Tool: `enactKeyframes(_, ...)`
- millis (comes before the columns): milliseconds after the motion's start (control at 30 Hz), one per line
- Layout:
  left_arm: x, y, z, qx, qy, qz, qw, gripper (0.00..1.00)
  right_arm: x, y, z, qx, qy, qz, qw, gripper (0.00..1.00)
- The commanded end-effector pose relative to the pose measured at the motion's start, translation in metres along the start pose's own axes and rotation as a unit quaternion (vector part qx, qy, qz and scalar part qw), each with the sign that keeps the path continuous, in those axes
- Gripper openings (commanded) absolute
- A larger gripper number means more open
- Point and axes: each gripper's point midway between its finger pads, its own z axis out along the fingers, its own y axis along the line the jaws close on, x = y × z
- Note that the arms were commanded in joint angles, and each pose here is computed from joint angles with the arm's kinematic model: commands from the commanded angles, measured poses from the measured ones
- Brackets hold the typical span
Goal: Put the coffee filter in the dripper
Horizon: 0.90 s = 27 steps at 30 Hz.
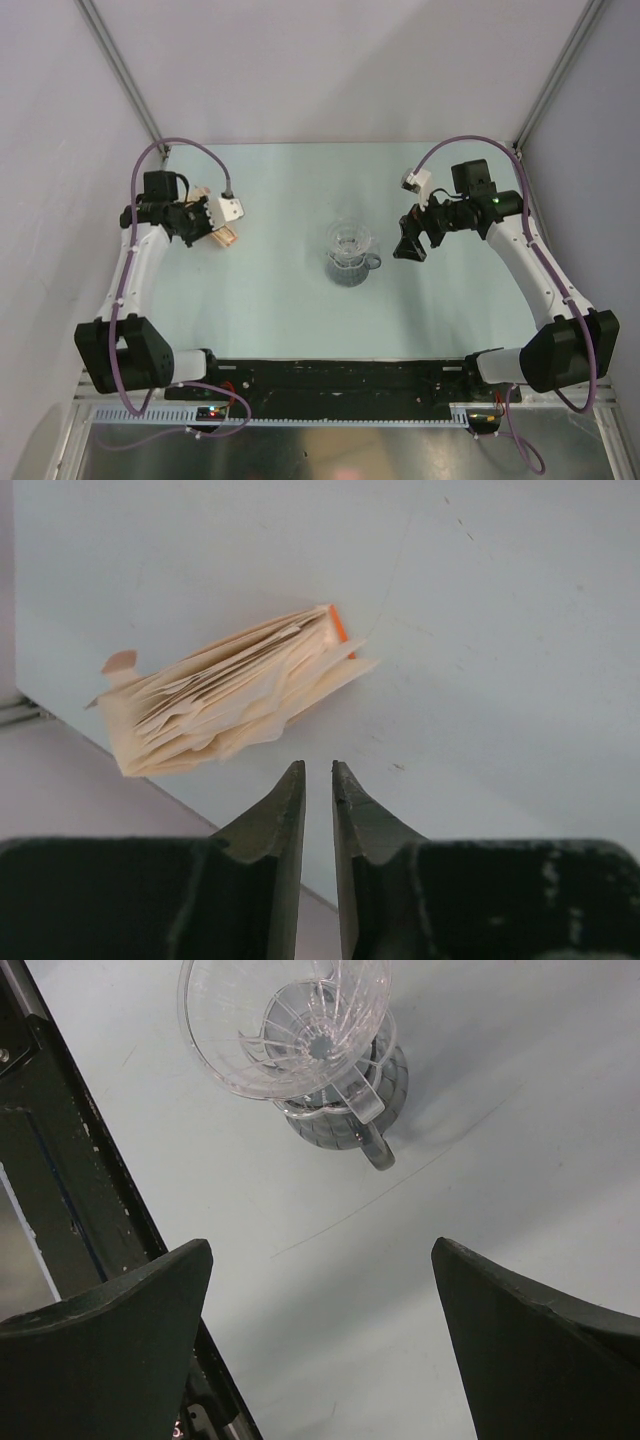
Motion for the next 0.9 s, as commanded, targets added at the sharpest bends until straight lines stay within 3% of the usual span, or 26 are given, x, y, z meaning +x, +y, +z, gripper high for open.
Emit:
enactKeyframes(0, 0.010, -0.011, 0.006, 0.062, 0.000, 0.104, 0.993, 0.22, -0.004, 0.004, 0.001, -0.014, -0.011, 0.002, 1.000, 0.98)
enactKeyframes(467, 0.031, 0.010, 0.014, 0.089, 0.053, 0.229, 0.968, 0.23, -0.001, 0.004, 0.006, -0.023, -0.005, 0.010, 1.000, 0.98)
enactKeyframes(867, 0.028, 0.025, 0.018, 0.086, 0.050, 0.264, 0.959, 0.23, 0.001, 0.006, 0.007, -0.028, 0.001, 0.013, 1.000, 0.98)
